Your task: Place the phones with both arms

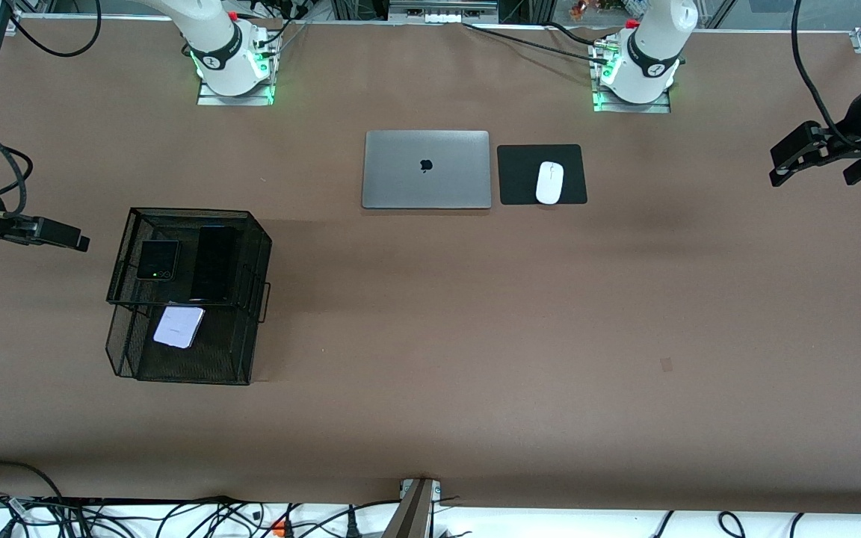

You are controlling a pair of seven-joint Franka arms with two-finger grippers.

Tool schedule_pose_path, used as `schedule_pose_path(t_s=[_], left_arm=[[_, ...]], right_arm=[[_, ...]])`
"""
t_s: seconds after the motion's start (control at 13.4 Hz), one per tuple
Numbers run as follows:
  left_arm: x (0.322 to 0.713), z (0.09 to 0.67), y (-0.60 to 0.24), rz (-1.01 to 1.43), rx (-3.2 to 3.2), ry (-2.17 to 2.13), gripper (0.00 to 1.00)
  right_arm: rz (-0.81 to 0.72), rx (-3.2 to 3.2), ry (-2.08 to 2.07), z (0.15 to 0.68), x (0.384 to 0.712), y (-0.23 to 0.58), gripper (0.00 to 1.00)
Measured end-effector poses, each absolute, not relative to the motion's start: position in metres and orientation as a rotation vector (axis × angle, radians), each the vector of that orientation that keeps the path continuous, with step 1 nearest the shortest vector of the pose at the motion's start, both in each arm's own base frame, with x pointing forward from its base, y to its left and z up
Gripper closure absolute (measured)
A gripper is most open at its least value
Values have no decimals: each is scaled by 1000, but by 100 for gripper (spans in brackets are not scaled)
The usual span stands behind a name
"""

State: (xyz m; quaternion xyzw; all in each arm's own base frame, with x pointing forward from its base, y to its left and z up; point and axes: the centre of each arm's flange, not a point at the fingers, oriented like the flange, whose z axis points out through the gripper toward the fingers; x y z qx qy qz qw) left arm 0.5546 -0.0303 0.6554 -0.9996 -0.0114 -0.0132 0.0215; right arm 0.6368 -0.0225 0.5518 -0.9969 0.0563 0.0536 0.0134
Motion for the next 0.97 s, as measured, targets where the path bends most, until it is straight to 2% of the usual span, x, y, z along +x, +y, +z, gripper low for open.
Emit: schedule_pose_path(t_s=[0.6,0.75,0.97], left_arm=[[553,652,-32,-9,-3098,-26,0],[552,652,-32,0,-3097,-26,0],[552,651,-32,9,-3097,-25,0]], right_arm=[[129,-3118,82,524,657,-23,1],[88,-3134,72,532,653,-37,1],[42,-3142,181,541,629,-38,1]])
